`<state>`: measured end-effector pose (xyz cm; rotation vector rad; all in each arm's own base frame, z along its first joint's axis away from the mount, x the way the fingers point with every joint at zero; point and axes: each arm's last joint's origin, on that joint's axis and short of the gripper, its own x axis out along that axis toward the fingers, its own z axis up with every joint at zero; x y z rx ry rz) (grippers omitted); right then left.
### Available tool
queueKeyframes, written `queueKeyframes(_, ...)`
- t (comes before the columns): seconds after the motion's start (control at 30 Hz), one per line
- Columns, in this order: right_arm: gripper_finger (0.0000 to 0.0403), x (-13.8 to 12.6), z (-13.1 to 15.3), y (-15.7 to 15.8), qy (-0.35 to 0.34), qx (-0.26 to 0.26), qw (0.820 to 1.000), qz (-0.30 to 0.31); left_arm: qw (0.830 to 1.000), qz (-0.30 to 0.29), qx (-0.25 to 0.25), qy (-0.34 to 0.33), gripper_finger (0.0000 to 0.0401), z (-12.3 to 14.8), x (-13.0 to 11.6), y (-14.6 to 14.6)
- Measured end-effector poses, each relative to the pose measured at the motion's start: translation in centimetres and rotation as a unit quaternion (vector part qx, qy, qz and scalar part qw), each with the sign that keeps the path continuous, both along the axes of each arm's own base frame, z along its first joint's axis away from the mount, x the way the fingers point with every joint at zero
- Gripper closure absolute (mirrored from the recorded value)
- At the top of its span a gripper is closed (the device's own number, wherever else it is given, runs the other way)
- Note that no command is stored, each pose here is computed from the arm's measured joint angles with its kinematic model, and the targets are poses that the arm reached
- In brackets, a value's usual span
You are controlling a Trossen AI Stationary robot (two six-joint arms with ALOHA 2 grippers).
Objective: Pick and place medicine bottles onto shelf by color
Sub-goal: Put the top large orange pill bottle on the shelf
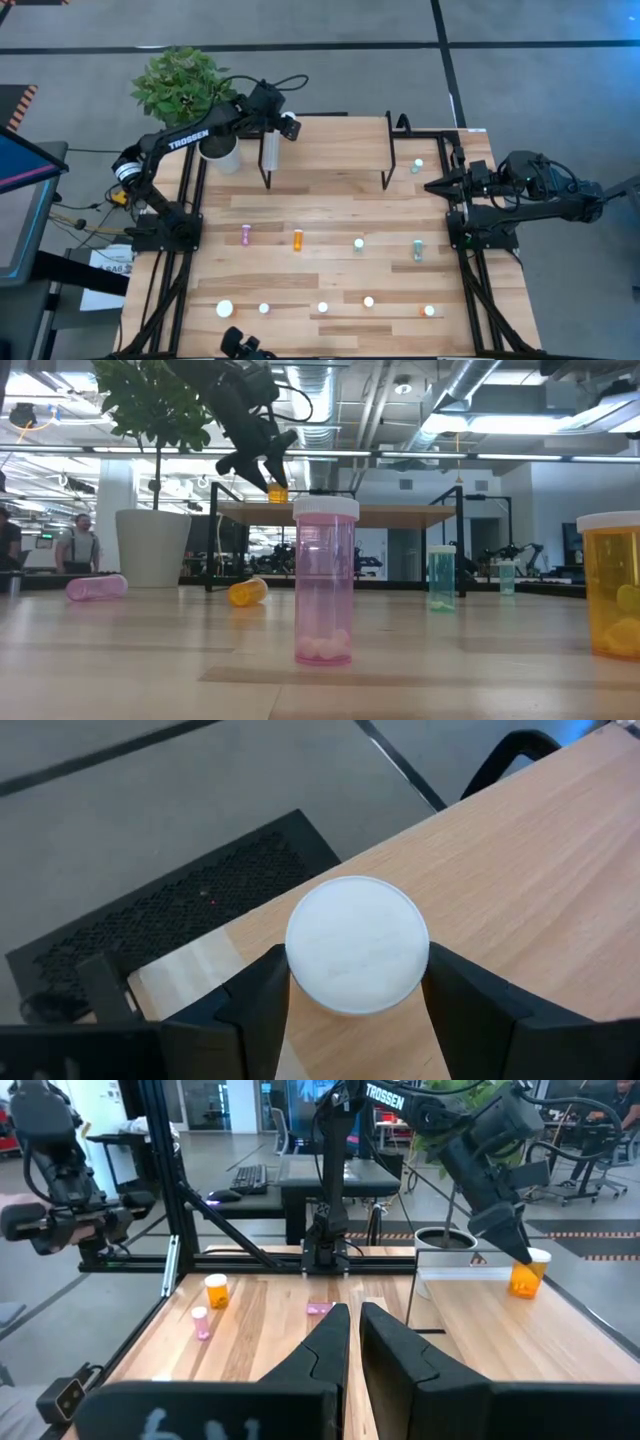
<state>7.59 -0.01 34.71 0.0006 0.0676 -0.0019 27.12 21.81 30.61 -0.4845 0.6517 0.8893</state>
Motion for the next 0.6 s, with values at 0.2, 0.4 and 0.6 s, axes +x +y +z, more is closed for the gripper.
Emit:
queueKeyframes(0.2, 0.0347, -0.01, 0.0, 0.0, 0.0, 0.0, 1.0, 0.0, 1.0, -0.002, -0.001, 0.004, 0.0211, 0.0, -0.07, -0.06)
queueKeyframes(0.4, 0.0347, -0.01, 0.0, 0.0, 0.0, 0.0, 1.0, 0.0, 1.0, -0.011, 0.005, 0.012, 0.0211, -0.03, 0.07, -0.27)
queueKeyframes(0.6, 0.0347, -0.01, 0.0, 0.0, 0.0, 0.0, 1.0, 0.0, 1.0, -0.008, 0.005, 0.018, 0.0205, -0.07, 0.0, -0.3)
